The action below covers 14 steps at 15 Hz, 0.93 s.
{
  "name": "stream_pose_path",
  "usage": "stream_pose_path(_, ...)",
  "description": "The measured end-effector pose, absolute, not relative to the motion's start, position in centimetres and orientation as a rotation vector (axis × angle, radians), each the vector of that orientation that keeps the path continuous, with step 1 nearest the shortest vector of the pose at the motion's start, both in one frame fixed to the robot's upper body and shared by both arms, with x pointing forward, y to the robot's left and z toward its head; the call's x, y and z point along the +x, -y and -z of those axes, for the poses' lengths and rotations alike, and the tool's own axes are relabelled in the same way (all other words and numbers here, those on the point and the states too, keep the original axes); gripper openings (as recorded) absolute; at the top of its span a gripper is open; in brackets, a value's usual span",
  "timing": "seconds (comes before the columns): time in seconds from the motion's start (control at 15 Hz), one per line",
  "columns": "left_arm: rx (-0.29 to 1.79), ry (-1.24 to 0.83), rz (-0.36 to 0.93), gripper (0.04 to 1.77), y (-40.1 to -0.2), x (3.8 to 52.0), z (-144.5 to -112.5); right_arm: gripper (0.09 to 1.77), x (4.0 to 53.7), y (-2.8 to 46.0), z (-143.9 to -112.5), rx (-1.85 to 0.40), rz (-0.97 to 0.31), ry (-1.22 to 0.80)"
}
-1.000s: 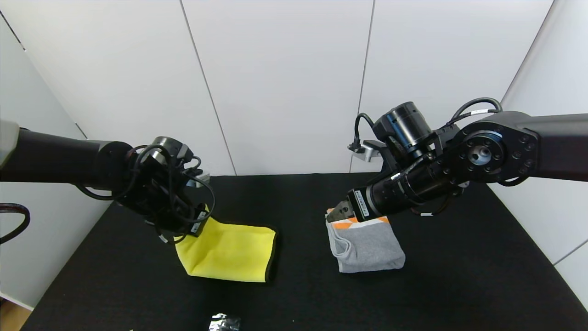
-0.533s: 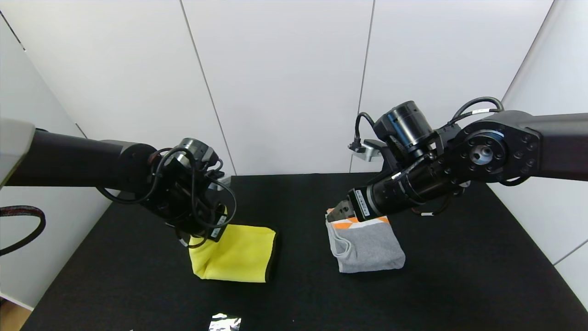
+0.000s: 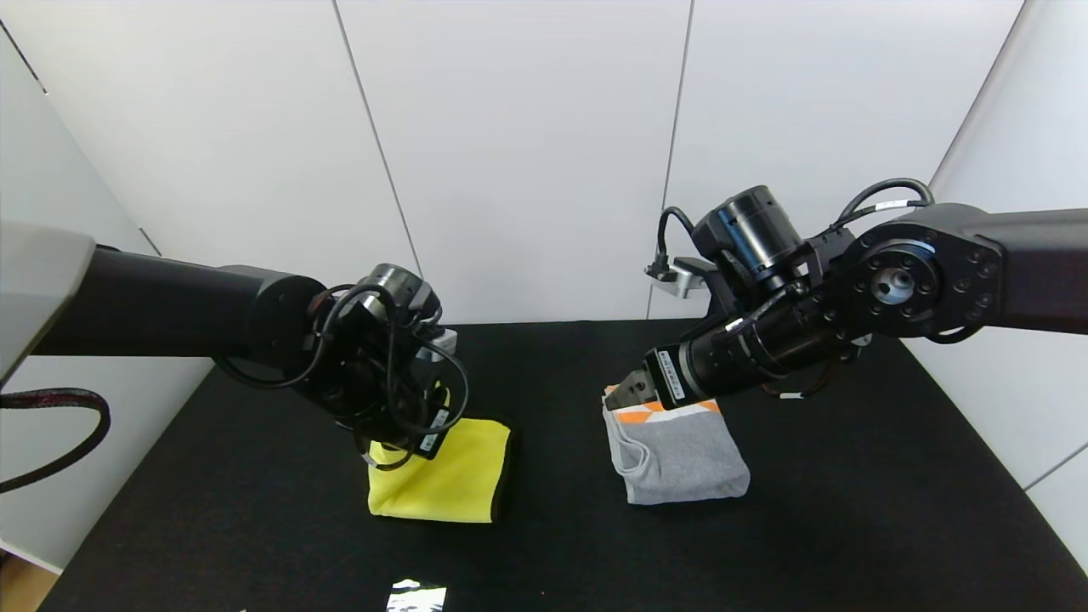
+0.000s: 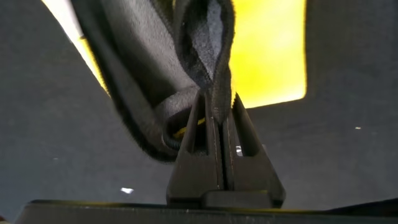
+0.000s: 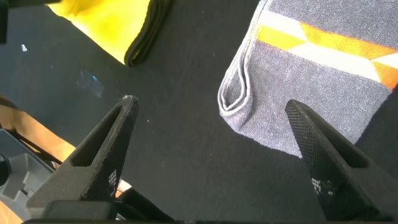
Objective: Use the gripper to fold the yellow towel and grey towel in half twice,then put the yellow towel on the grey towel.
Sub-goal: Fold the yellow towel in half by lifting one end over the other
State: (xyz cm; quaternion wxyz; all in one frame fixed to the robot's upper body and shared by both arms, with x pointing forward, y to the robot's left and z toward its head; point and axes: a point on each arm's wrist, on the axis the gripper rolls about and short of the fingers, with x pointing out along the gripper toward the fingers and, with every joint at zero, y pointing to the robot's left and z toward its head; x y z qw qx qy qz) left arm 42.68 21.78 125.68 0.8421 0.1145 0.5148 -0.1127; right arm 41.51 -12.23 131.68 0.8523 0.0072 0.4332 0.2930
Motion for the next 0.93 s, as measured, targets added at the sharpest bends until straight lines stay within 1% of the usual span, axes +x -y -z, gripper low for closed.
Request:
stream_pose_path(0.53, 0.211, -1.125, 0.251, 0.12, -19.7, 41.9, -124.8, 1.71, 41.4, 12.2, -131.7, 0.015, -0.620, -0.913)
stream_pose_path(0.93, 0.171, -1.174, 0.251, 0.12, -17.6, 41.6, -123.0, 1.71, 41.4, 12.2, -131.7, 0.014, -0.620, -0.913)
